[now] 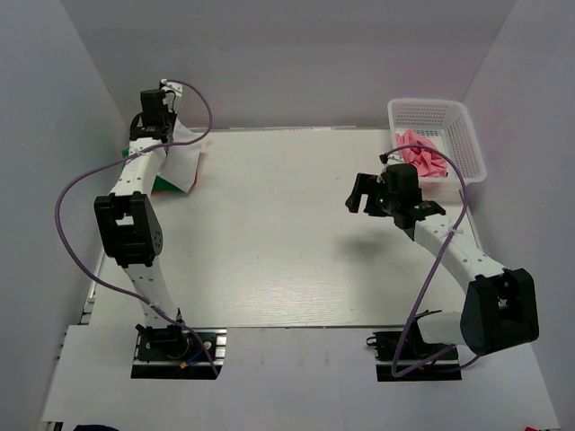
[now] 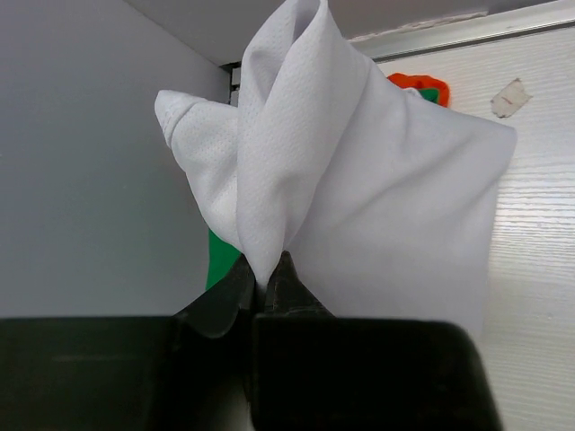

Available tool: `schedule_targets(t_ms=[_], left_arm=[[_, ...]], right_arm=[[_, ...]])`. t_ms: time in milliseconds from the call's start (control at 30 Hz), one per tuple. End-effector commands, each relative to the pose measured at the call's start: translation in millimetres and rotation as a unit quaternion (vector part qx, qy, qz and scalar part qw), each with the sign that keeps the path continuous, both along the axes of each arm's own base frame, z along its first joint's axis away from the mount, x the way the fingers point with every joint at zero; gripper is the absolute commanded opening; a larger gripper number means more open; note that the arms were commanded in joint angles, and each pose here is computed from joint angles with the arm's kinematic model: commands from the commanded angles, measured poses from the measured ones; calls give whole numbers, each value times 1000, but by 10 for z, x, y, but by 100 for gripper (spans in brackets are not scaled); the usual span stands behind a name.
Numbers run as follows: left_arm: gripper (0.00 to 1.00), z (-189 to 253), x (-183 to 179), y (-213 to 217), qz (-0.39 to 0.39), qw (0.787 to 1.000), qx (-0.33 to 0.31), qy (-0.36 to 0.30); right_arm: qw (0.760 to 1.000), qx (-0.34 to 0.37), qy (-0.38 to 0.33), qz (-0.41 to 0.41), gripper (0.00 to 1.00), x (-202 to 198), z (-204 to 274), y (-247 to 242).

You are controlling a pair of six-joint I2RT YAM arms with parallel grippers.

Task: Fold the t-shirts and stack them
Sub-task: Put the neatly folded tshirt into the corner of the board with the left arm

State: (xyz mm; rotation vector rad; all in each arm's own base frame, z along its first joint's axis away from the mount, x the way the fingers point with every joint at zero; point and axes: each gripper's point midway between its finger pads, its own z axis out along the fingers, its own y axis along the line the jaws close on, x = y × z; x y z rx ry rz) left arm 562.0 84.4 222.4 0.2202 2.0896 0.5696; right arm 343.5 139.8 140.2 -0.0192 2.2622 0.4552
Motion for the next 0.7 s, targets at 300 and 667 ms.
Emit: schedule_targets(t_ms=[300,667], left_arm=[[0,-473,159,783,92,995,-31,7],[100,-306,18,832,185,972,-144,-4]], right_arm=[[1000,-2,-19,2,90,250,217,64],[999,7,-48,-7,90,227,392,33]])
